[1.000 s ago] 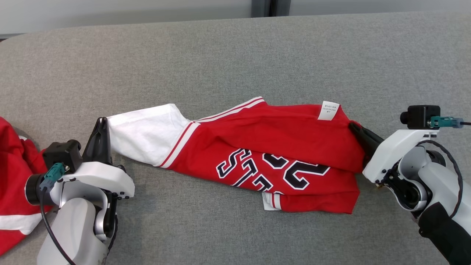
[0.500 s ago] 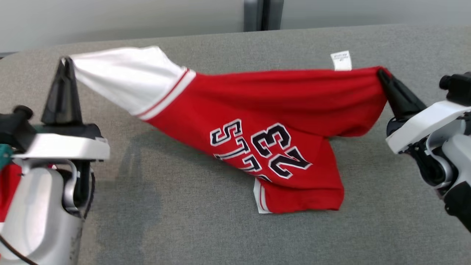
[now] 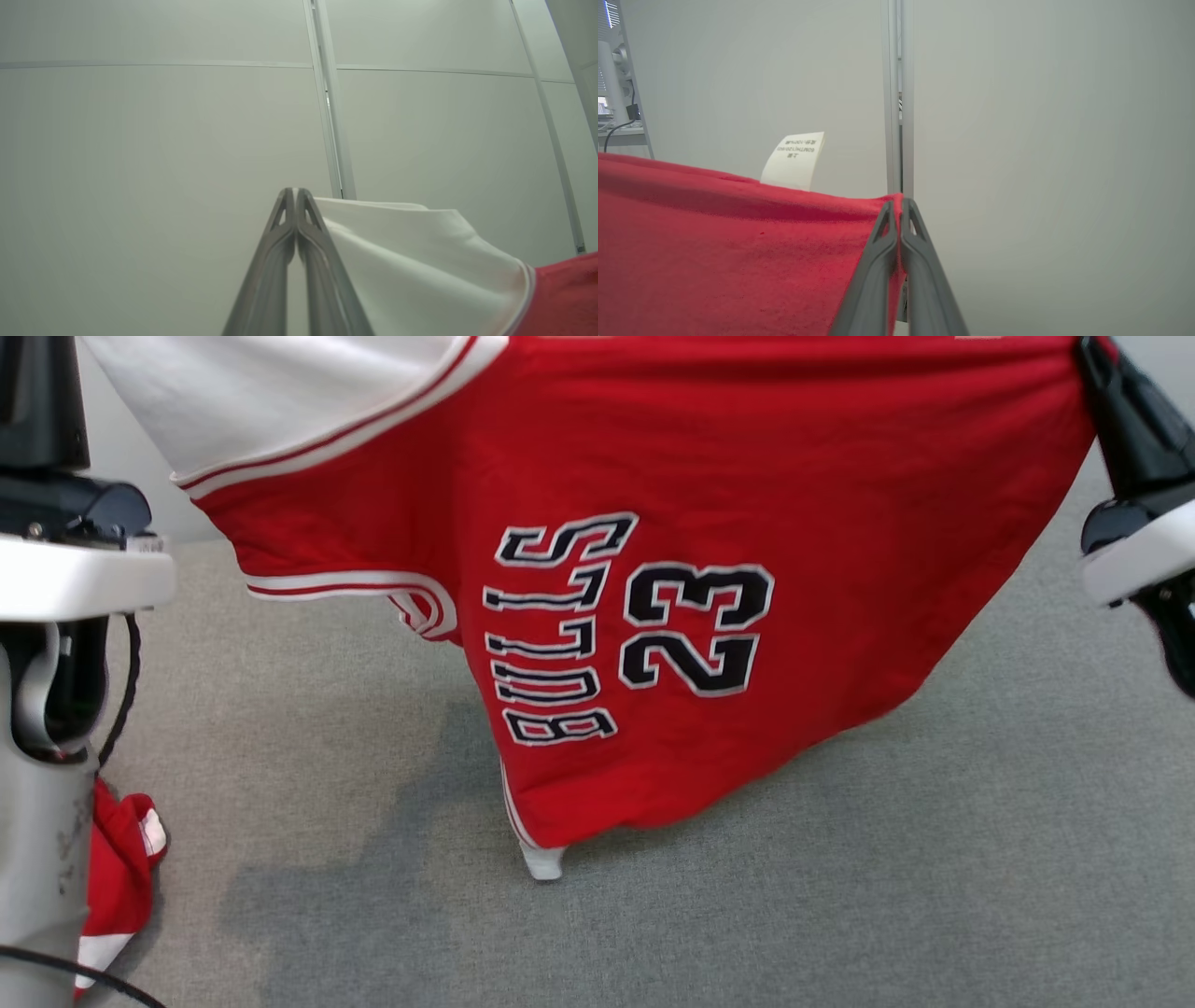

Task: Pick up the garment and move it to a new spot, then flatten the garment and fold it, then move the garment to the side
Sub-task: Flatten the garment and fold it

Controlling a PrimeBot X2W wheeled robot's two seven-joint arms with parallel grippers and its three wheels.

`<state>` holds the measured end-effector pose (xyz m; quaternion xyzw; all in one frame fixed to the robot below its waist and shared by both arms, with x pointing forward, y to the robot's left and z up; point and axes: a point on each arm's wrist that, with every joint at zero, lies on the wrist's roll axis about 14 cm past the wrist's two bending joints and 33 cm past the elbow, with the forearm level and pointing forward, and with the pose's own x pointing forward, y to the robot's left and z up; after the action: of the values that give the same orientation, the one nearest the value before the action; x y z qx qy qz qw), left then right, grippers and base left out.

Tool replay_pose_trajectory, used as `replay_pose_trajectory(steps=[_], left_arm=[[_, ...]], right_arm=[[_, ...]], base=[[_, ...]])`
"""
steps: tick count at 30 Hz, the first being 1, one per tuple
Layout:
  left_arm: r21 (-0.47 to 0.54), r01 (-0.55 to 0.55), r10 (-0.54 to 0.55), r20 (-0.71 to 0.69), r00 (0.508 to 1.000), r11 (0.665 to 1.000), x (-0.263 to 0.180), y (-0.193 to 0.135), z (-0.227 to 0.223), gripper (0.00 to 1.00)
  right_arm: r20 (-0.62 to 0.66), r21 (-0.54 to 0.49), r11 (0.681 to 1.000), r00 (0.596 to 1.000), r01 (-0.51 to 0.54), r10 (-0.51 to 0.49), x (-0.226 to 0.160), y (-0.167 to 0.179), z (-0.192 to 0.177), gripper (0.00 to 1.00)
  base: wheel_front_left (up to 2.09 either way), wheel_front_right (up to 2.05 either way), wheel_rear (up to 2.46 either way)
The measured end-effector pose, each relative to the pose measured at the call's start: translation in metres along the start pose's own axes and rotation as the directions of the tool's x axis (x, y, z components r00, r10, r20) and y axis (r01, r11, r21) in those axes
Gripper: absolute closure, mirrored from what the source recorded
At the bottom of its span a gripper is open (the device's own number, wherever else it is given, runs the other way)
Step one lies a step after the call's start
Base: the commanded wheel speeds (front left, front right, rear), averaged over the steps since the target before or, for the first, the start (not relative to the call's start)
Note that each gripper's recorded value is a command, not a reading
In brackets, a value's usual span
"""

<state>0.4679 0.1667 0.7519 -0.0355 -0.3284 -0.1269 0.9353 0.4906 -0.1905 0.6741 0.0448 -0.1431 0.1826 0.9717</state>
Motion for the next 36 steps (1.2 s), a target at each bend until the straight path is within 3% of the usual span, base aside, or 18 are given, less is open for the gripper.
replay_pose_trajectory(steps=[7, 18, 28, 33, 36], left_arm=[[0.044, 0.053, -0.054, 0.032, 0.998, 0.998, 0.022, -0.006, 0.032, 1.0], [0.183, 0.081, -0.085, 0.013, 0.996, 0.98, 0.083, 0.011, 0.005, 1.0], [0.388, 0.068, -0.061, -0.031, 0.998, 0.919, 0.159, 0.04, -0.053, 1.0], [0.475, 0.016, -0.077, 0.108, 0.991, 0.88, 0.19, 0.039, -0.037, 1.0], [0.473, 0.021, -0.114, 0.168, 0.979, 0.881, 0.191, 0.027, -0.044, 1.0]], right_arm=[[0.082, -0.113, 0.993, 0.995, -0.038, 0.048, 0.014, 0.006, 0.052, 1.0], [-0.006, -0.247, 0.968, 0.999, -0.049, 0.049, 0.078, -0.005, 0.027, 1.0], [0.011, -0.348, 0.937, 1.0, -0.023, 0.029, 0.171, -0.022, -0.004, 1.0], [0.163, -0.437, 0.9, 0.984, 0.009, 0.069, 0.205, -0.021, 0.02, 1.0], [0.135, -0.468, 0.884, 0.989, 0.006, 0.065, 0.213, -0.027, -0.019, 1.0]], base=[[0.0, 0.0, 0.0], [0.0, 0.0, 0.0], [0.0, 0.0, 0.0], [0.0, 0.0, 0.0], [0.0, 0.0, 0.0]])
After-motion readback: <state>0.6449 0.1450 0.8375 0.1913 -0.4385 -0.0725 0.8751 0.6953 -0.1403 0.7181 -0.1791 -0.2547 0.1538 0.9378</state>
